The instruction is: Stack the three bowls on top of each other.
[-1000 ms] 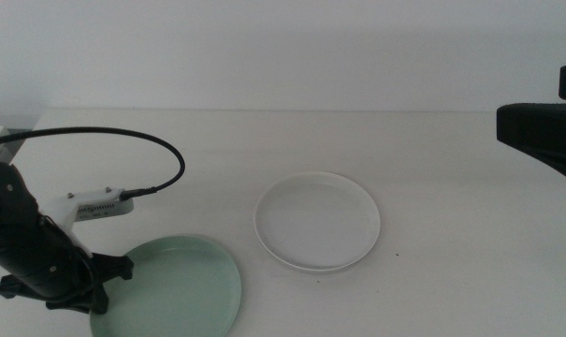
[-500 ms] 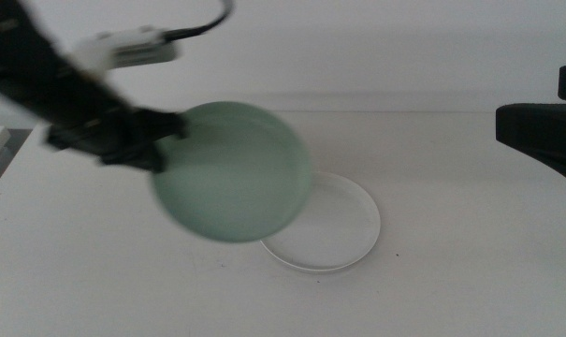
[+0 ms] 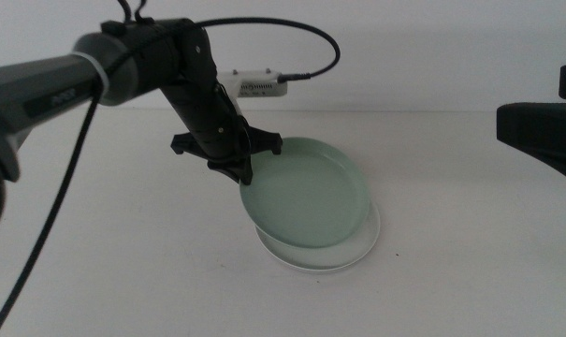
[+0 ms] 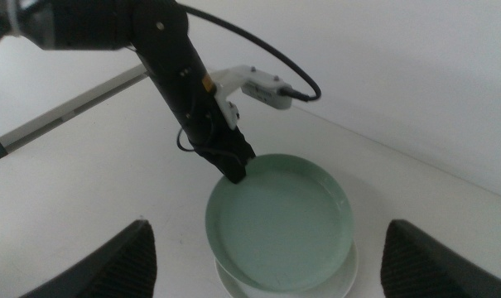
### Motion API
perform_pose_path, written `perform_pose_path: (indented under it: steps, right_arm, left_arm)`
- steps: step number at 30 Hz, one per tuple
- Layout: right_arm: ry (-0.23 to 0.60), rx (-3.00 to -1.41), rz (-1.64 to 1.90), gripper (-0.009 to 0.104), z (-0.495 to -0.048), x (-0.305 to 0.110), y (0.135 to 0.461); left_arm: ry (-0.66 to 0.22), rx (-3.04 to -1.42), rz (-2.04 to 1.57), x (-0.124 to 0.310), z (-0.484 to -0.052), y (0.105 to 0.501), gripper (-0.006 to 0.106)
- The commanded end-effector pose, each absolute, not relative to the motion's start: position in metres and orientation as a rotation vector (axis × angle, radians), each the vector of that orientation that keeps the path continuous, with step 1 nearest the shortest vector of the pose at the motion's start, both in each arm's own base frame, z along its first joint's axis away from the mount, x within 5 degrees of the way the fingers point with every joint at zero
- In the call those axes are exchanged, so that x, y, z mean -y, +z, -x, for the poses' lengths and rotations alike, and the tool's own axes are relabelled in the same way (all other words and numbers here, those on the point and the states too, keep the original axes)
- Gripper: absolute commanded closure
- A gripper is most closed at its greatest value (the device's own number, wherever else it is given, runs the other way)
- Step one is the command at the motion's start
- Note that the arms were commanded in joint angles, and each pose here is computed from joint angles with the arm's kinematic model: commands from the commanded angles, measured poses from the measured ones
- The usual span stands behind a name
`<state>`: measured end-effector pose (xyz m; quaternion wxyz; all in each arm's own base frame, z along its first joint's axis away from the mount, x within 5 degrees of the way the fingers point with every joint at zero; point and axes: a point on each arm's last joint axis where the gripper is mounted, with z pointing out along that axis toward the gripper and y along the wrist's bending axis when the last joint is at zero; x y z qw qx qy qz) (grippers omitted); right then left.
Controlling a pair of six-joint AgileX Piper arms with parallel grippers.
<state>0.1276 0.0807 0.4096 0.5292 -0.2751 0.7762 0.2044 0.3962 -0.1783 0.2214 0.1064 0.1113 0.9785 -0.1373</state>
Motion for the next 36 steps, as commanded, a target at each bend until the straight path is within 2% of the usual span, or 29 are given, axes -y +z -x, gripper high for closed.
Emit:
perform_pose_path:
  steps: [1,8,14,16,19,22,26,30,32,36]
  right_arm:
    - [0.486,-1.849,0.649,0.002,-0.128,-0.080,0.409]
    - [0.486,-1.849,0.649,0.002,-0.128,-0.080,0.409]
    - [0.486,-1.849,0.649,0.002,-0.128,-0.080,0.409]
    - [0.486,-1.849,0.649,0.002,-0.128,-0.080,0.409]
    - [0.486,-1.849,0.649,0.002,-0.128,-0.080,0.409]
    - [0.486,-1.849,0.649,0.002,-0.128,-0.080,0.409]
    - [0.486,-1.849,0.649,0.002,-0.128,-0.080,0.409]
    - [0.486,-1.849,0.649,0.002,-0.128,-0.080,0.409]
    - [0.486,-1.849,0.649,0.002,-0.128,-0.080,0.409]
    - [0.486,-1.849,0.649,0.002,-0.128,-0.080,0.409]
  left_arm:
    - [-0.431,-2.852,-0.326,0.185,-0.399,0.221,0.102]
    - [-0.529,-2.869,-0.332,0.193,-0.401,0.206,0.102]
    - [-0.523,-2.882,-0.360,0.193,-0.402,0.199,0.096]
    - [-0.522,-2.880,-0.367,0.193,-0.402,0.199,0.089]
    - [-0.519,-2.875,-0.412,0.193,-0.402,0.199,0.071]
    - [-0.508,-2.874,-0.456,0.190,-0.400,0.204,0.046]
    - [-0.508,-2.850,-0.425,0.167,-0.394,0.239,0.006]
    - [-0.491,-2.738,-0.320,0.118,-0.370,0.298,0.007]
    - [-0.419,-2.653,-0.254,0.088,-0.346,0.326,0.007]
    - [-0.243,-2.473,-0.134,0.041,-0.286,0.351,0.007]
